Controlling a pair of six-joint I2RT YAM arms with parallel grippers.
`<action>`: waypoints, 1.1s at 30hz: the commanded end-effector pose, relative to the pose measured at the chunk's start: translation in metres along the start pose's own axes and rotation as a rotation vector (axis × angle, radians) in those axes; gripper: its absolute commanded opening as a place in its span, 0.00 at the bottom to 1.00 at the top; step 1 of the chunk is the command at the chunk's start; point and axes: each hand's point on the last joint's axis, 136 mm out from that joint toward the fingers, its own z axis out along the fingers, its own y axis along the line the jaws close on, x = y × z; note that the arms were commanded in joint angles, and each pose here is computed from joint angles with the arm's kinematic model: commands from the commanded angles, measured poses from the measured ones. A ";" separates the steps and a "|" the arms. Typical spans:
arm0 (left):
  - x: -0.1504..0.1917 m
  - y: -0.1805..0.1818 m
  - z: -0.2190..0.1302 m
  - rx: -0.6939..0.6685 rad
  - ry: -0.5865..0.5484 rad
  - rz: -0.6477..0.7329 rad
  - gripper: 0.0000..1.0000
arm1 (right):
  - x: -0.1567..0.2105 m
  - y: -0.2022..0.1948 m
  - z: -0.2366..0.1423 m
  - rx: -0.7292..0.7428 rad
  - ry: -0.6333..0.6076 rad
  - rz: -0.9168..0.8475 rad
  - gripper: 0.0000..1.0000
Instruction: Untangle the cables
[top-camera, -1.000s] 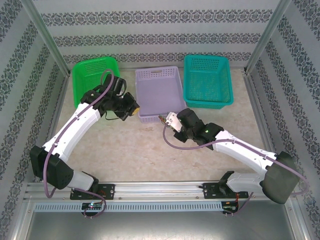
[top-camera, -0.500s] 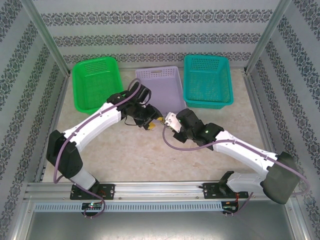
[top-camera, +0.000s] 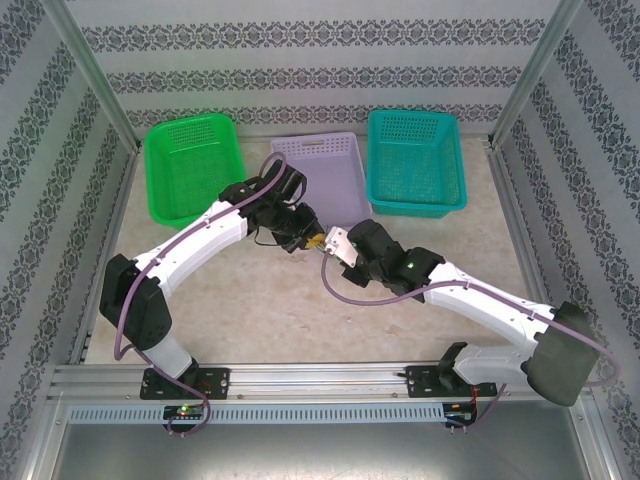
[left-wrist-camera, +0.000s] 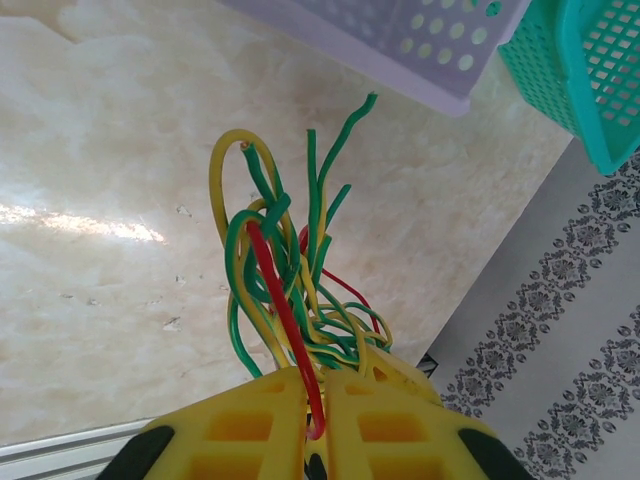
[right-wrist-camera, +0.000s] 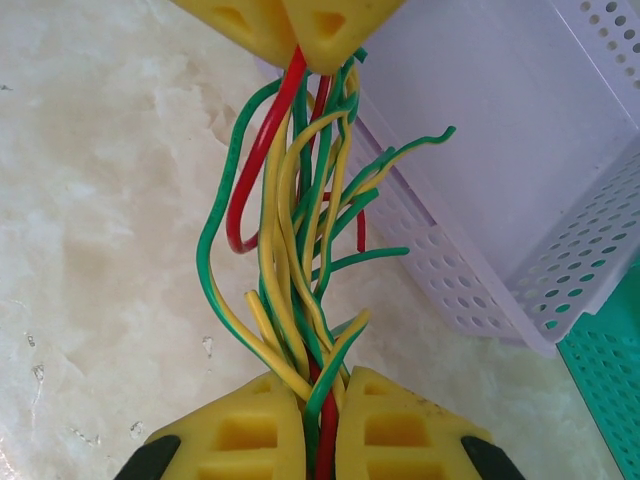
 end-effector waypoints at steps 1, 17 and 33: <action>0.001 -0.002 -0.002 -0.007 -0.006 0.017 0.12 | -0.014 -0.006 -0.002 0.031 -0.029 -0.012 0.00; -0.006 0.007 0.012 -0.052 -0.011 0.035 0.18 | -0.016 -0.007 -0.008 0.039 -0.044 -0.006 0.00; -0.037 0.013 -0.058 0.005 -0.191 -0.011 0.00 | 0.006 -0.011 -0.003 0.048 -0.005 0.023 0.00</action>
